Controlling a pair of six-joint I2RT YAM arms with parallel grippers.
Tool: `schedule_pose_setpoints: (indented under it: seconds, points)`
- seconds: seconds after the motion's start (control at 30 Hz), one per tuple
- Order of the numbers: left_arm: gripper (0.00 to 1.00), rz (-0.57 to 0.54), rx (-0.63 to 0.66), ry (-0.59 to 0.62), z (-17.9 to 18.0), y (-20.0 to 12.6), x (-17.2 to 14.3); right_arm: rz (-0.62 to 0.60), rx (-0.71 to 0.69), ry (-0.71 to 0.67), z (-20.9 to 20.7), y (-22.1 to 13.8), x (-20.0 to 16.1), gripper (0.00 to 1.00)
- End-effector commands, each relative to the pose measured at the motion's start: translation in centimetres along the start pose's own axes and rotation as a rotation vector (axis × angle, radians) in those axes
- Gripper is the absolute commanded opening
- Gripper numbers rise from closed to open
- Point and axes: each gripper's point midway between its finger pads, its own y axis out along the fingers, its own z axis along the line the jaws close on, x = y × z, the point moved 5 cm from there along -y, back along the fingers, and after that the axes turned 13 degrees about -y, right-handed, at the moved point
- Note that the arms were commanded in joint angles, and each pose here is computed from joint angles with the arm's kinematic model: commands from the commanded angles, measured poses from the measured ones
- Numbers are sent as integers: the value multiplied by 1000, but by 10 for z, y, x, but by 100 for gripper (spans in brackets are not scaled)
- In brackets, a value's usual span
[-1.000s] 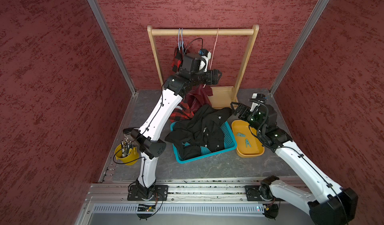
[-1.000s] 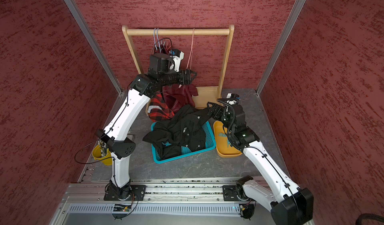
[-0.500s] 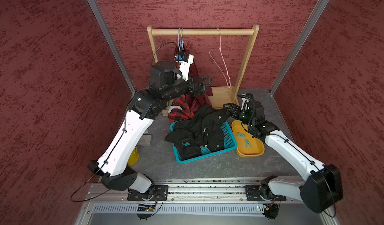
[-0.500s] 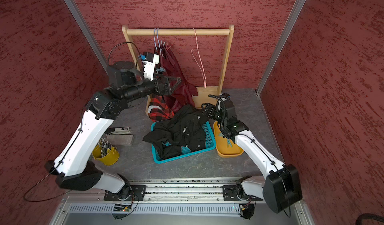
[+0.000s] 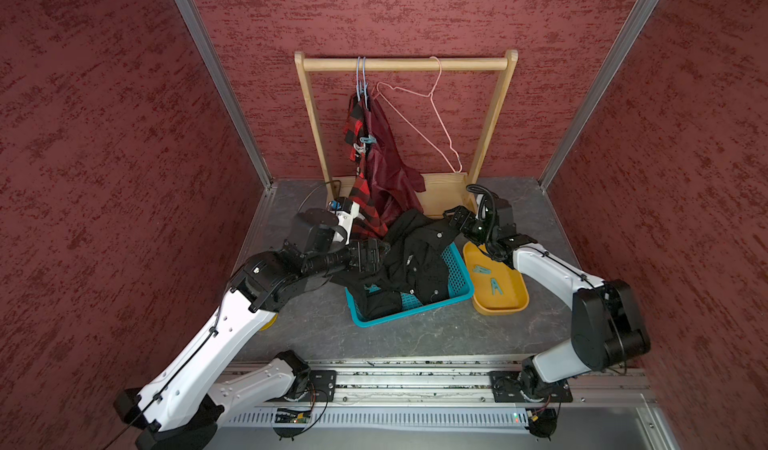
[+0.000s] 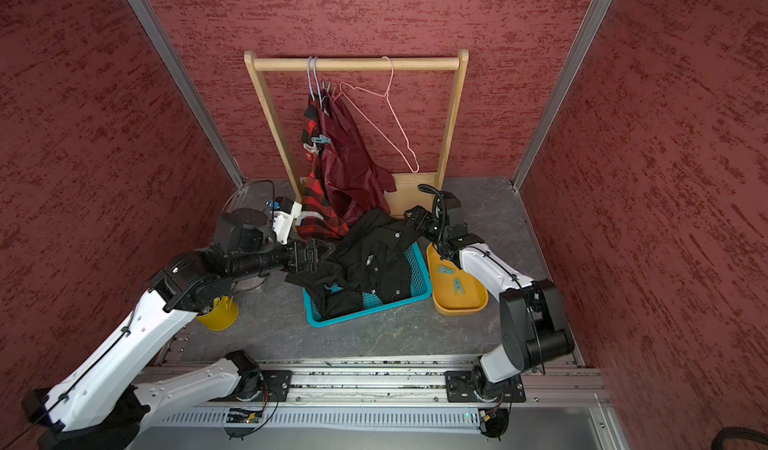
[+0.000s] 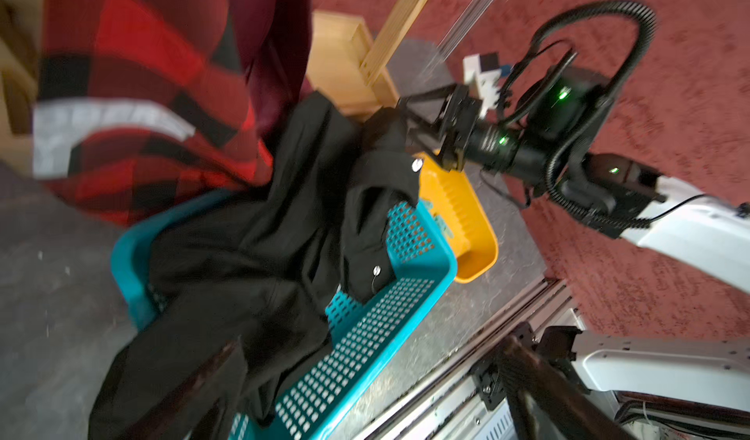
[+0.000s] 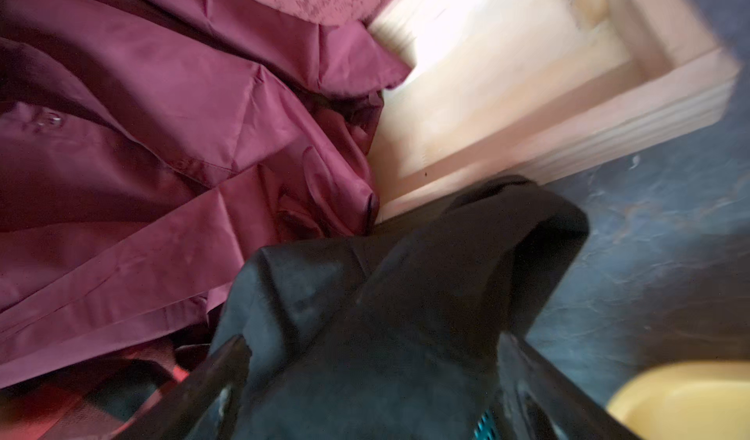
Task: Remove the clothespins securing long-sleeve shirts to the hanger
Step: Adjust the long-sleeve shirt at the bin.
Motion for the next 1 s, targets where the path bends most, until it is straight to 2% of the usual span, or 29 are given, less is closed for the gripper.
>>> schedule_pose_setpoints:
  seconds: [0.0, 0.07, 0.17, 0.2, 0.37, 0.47, 0.97]
  points:
    - [100, 40, 64, -86, 16, -1, -15, -25, 81, 51, 10, 9, 11, 95]
    - [100, 52, 62, -101, 17, 0, -17, -29, 95, 60, 11, 12, 12, 94]
    - [100, 43, 55, -100, 15, 1, -16, -36, 127, 57, 17, 13, 16, 81]
    - [100, 39, 61, -100, 16, 2, -15, -41, 138, 54, 20, 11, 18, 74]
    - [100, 19, 79, -76, 17, 3, -11, -53, 196, 49, 34, 1, 22, 18]
    - [99, 13, 135, -72, 25, 6, -8, -56, 237, 16, 54, -13, 20, 0]
    - [99, -23, 294, -178, 72, 14, 10, 3, 493, -140, 192, -107, -21, 0]
